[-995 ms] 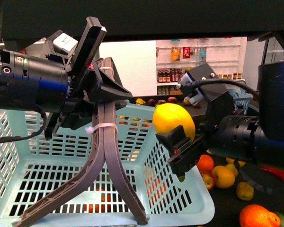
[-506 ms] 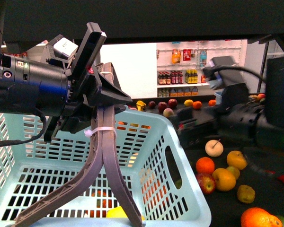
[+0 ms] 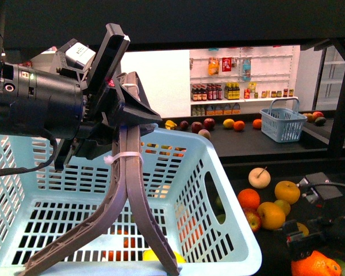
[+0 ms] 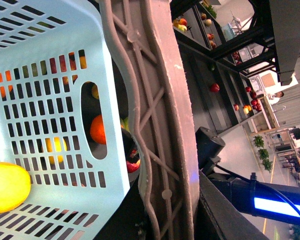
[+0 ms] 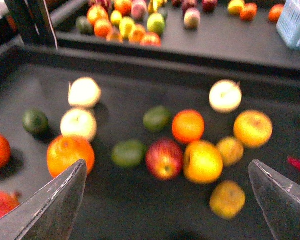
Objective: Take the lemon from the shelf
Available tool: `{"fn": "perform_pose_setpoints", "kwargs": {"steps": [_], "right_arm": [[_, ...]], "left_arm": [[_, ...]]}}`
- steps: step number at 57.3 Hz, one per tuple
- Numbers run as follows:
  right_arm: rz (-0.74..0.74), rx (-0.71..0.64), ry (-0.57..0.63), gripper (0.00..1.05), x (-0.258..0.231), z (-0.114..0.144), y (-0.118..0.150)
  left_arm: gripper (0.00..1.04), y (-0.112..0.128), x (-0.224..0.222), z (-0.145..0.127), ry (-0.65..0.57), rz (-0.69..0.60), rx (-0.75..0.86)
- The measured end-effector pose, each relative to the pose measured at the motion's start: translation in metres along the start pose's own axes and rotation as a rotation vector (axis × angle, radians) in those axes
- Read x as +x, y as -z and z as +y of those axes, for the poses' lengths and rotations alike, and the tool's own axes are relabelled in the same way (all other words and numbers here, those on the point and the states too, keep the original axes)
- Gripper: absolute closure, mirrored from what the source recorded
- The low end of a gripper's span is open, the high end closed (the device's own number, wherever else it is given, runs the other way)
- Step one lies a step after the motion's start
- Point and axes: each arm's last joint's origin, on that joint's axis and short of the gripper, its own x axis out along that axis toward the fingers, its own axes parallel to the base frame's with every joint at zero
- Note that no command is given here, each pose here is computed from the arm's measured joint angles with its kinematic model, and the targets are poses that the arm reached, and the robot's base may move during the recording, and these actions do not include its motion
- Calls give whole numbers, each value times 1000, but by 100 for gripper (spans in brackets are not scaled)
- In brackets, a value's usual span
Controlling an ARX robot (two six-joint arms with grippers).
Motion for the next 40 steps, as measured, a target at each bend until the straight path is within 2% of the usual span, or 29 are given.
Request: {"fn": "perform_pose_setpoints", "kwargs": {"steps": [7, 17, 40], "right_arm": [[101, -40, -55, 7, 21, 15, 36], [210, -83, -125, 7, 43, 37, 65], [293, -178, -133, 7, 87, 63, 85]], "left_arm": [[90, 0, 0, 0, -3, -2, 0], [90, 0, 0, 0, -3, -2, 0], [90, 0, 0, 0, -2, -2, 0]]}}
